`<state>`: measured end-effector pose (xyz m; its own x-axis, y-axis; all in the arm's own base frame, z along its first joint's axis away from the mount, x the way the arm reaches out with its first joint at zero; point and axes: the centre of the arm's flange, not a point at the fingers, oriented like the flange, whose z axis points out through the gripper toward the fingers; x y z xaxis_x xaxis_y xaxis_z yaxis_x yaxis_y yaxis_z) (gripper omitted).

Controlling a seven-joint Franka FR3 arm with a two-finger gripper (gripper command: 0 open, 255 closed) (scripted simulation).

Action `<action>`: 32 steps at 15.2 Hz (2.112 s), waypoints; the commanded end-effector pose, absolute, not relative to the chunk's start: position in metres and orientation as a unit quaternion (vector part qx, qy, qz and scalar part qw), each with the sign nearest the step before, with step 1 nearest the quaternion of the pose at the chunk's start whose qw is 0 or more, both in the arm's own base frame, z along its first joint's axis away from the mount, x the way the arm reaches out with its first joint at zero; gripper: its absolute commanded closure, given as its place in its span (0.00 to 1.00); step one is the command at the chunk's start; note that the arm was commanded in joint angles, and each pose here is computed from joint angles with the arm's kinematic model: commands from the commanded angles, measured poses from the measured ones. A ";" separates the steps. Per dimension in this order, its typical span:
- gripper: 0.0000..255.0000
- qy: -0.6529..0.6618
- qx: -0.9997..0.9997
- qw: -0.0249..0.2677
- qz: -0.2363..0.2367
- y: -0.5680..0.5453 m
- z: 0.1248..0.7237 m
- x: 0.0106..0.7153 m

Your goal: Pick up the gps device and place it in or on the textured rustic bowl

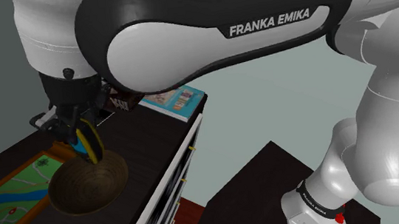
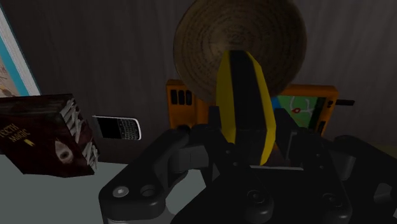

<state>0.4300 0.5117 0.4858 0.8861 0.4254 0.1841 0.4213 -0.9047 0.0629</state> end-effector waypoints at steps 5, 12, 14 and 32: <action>1.00 0.218 0.971 0.010 0.097 0.512 0.454 0.429; 1.00 0.218 0.971 0.010 0.097 0.512 0.417 0.429; 1.00 0.218 0.971 0.010 0.097 0.512 0.409 0.429; 0.00 0.218 0.971 0.010 0.097 0.511 0.458 0.420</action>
